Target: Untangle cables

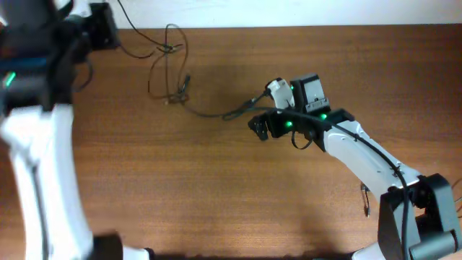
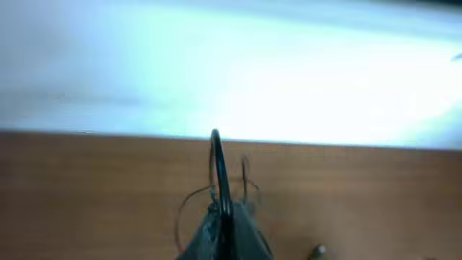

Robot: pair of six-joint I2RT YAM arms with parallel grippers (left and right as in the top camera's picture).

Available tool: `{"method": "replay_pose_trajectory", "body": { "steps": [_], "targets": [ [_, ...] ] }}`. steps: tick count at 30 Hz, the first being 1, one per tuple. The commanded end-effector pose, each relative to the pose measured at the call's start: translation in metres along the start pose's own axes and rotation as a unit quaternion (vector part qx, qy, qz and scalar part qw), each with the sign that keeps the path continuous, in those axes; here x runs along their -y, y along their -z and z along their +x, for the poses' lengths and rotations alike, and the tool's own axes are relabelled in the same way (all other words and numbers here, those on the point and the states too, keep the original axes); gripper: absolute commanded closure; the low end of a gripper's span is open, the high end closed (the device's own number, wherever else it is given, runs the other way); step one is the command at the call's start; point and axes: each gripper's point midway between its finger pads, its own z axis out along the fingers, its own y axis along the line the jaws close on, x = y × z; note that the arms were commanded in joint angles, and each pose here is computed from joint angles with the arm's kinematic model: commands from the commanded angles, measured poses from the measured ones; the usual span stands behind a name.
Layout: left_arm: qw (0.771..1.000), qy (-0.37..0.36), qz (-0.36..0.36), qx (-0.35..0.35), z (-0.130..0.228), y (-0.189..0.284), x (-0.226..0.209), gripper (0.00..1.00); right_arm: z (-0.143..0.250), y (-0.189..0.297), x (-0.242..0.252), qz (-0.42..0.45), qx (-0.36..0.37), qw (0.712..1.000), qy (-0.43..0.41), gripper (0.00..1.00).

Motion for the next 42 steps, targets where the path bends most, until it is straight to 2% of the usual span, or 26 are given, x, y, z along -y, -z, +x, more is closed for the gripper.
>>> {"method": "replay_pose_trajectory", "body": {
  "steps": [1,3,7,8,10,11,12,14,16,17,18,19,20,21,22,23,24,25,28,30,32,36,40,42],
  "targets": [
    [0.999,-0.006,0.007,0.039,-0.011,0.062,0.017,1.0,-0.064,0.042,-0.022,-0.02,0.07,0.997,0.03,0.01],
    [0.998,-0.012,0.007,0.062,-0.014,0.096,0.025,1.0,-0.086,0.063,-0.034,-0.032,0.088,0.995,0.039,0.01],
    [0.996,-0.012,0.007,0.087,-0.019,0.122,0.031,1.0,-0.11,0.095,-0.062,-0.076,0.12,0.987,0.07,0.01],
    [0.996,-0.005,0.0,0.092,-0.02,0.127,0.029,1.0,-0.113,0.103,-0.076,-0.109,0.13,0.981,0.095,0.01],
    [0.991,0.011,-0.072,0.108,-0.027,0.128,0.004,1.0,-0.12,0.116,-0.091,-0.138,0.146,0.974,0.109,0.01],
    [0.992,0.021,-0.065,0.107,-0.028,0.124,0.005,1.0,-0.121,0.118,-0.095,-0.148,0.15,0.971,0.114,0.01],
    [0.994,0.028,-0.029,0.101,-0.026,0.119,0.017,1.0,-0.122,0.121,-0.101,-0.165,0.155,0.967,0.12,0.01],
    [0.988,0.014,0.14,0.069,-0.017,0.113,0.072,1.0,-0.126,0.139,-0.134,-0.256,0.182,0.934,0.168,0.01],
    [0.959,0.008,0.281,0.035,-0.008,0.117,0.115,1.0,-0.133,0.157,-0.154,-0.311,0.212,0.903,0.209,0.01],
    [0.946,0.008,0.323,0.023,-0.004,0.12,0.127,1.0,-0.135,0.16,-0.156,-0.316,0.222,0.896,0.22,0.01],
    [0.919,-0.006,0.394,0.006,0.003,0.125,0.145,1.0,-0.139,0.163,-0.158,-0.315,0.233,0.891,0.23,0.01],
    [0.917,-0.039,0.398,0.007,0.009,0.118,0.146,1.0,-0.14,0.164,-0.158,-0.315,0.235,0.89,0.232,0.01],
    [0.941,-0.044,0.337,0.0,0.013,0.098,0.128,1.0,-0.14,0.164,-0.158,-0.315,0.235,0.89,0.232,0.01],
    [0.986,-0.028,0.162,-0.022,0.019,0.062,0.072,1.0,-0.14,0.164,-0.158,-0.315,0.235,0.89,0.232,0.01],
    [0.999,0.005,-0.006,-0.039,0.025,0.046,0.014,1.0,-0.14,0.163,-0.158,-0.315,0.234,0.89,0.231,0.01],
    [0.981,0.062,-0.178,-0.046,0.034,0.05,-0.045,1.0,-0.14,0.163,-0.158,-0.315,0.234,0.89,0.231,0.01],
    [0.951,0.099,-0.286,-0.057,0.047,0.058,-0.08,1.0,-0.14,0.163,-0.158,-0.315,0.234,0.89,0.231,0.01],
    [0.951,0.103,-0.283,-0.071,0.054,0.055,-0.079,1.0,-0.14,0.163,-0.158,-0.315,0.234,0.89,0.231,0.01],
    [0.969,0.116,-0.196,-0.091,0.059,0.036,-0.052,1.0,-0.14,0.163,-0.157,-0.314,0.234,0.891,0.231,0.01],
    [0.983,0.128,-0.093,-0.092,0.053,0.026,-0.018,1.0,-0.14,0.163,-0.158,-0.316,0.234,0.89,0.232,0.01],
    [0.986,0.135,-0.021,-0.096,0.051,0.023,0.007,1.0,-0.138,0.164,-0.163,-0.321,0.237,0.883,0.249,0.01],
    [0.974,0.155,0.12,-0.117,0.05,0.03,0.056,1.0,-0.133,0.159,-0.183,-0.31,0.261,0.847,0.344,0.01],
    [0.96,0.18,0.173,-0.131,0.05,0.036,0.075,1.0,-0.14,0.134,-0.187,-0.227,0.264,0.858,0.379,0.01],
    [0.954,0.184,0.192,-0.134,0.049,0.039,0.082,1.0,-0.139,0.123,-0.193,-0.214,0.26,0.856,0.393,0.01]
  ]
}}
